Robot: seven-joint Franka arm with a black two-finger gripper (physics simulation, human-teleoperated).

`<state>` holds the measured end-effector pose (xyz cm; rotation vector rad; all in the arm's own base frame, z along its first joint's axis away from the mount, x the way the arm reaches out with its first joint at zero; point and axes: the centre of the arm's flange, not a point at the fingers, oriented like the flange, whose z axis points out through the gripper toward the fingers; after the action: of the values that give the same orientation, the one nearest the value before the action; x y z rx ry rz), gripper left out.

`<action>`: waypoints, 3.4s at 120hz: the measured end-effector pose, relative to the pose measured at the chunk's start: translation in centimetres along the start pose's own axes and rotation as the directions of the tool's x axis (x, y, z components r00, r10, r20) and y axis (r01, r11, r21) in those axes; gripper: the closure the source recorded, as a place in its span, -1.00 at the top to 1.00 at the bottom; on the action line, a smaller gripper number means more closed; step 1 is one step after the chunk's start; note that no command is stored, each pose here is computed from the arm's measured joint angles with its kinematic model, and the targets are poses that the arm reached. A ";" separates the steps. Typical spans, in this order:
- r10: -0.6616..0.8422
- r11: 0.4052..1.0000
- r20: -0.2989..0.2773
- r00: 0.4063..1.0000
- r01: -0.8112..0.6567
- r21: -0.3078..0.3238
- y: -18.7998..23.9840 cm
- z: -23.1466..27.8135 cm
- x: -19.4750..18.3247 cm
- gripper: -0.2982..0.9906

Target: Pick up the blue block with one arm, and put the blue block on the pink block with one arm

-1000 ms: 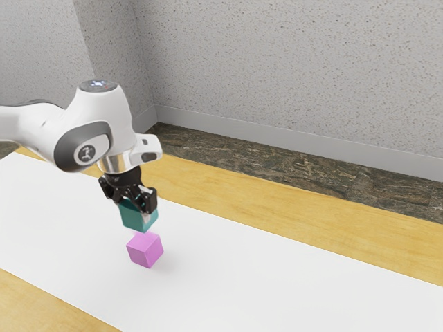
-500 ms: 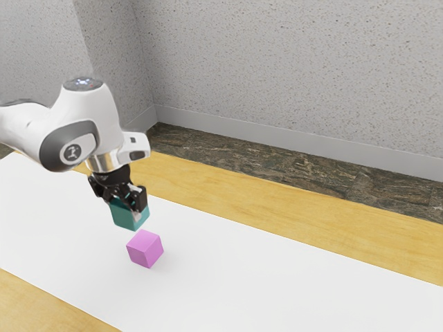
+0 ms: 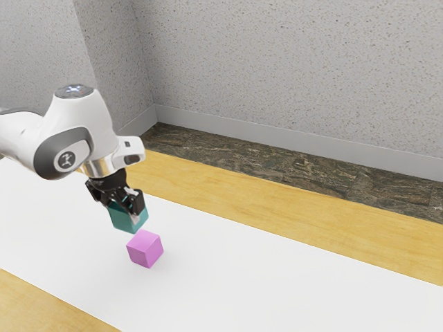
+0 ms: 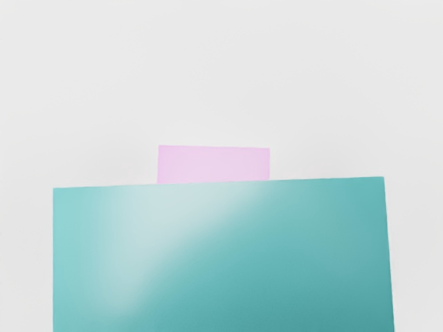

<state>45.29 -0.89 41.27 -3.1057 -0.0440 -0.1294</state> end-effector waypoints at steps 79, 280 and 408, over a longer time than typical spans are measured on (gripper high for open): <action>0.046 0.999 -0.012 0.999 -0.046 0.009 -0.5 0.6 0.5 0.07; 0.043 0.999 0.036 0.998 -0.043 -0.001 -0.1 4.3 1.6 0.07; 0.000 0.996 -0.055 0.998 -0.004 -0.085 -1.8 -6.7 2.8 0.53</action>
<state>47.52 0.79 48.27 -3.1850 -0.0347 -0.2220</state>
